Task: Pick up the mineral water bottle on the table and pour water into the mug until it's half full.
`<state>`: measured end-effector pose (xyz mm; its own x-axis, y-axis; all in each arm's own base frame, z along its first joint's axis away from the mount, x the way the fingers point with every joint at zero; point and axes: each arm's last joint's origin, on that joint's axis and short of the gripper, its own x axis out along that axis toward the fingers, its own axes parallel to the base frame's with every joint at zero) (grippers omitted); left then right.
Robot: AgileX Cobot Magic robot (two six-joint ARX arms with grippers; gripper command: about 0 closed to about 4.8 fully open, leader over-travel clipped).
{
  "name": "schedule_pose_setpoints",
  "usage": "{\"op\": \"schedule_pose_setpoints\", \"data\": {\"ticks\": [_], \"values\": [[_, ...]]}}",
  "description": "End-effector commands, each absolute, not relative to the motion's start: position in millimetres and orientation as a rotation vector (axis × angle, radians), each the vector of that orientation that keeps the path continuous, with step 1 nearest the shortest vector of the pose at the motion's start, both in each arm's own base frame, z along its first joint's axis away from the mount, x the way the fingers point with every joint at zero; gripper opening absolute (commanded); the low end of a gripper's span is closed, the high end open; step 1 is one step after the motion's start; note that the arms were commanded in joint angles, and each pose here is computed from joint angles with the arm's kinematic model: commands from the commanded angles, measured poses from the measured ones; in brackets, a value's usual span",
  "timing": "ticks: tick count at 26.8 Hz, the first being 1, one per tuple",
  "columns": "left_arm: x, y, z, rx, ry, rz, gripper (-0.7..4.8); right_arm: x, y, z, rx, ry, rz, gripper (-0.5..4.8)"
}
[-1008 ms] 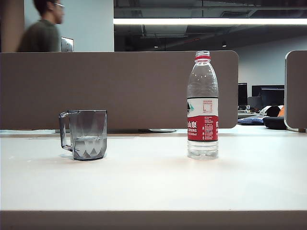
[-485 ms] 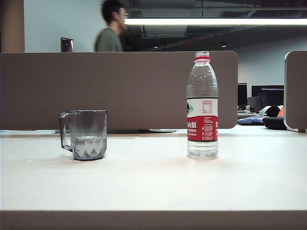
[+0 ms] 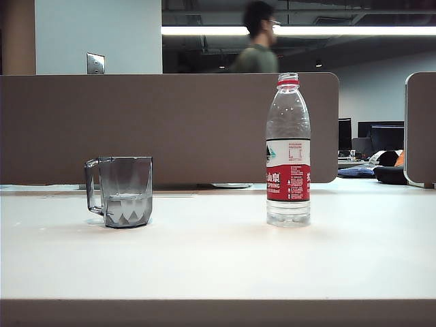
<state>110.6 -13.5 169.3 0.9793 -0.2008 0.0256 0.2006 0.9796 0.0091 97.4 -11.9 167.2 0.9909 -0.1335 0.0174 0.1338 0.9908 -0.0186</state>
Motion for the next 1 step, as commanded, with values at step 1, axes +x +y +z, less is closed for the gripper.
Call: {"op": "schedule_pose_setpoints", "data": {"ticks": [1], "values": [[110.5, -13.6, 171.4, 0.007, -0.038, -0.204, -0.05, 97.7, -11.9, 166.5, -0.017, -0.023, -0.136, -0.05]]}}
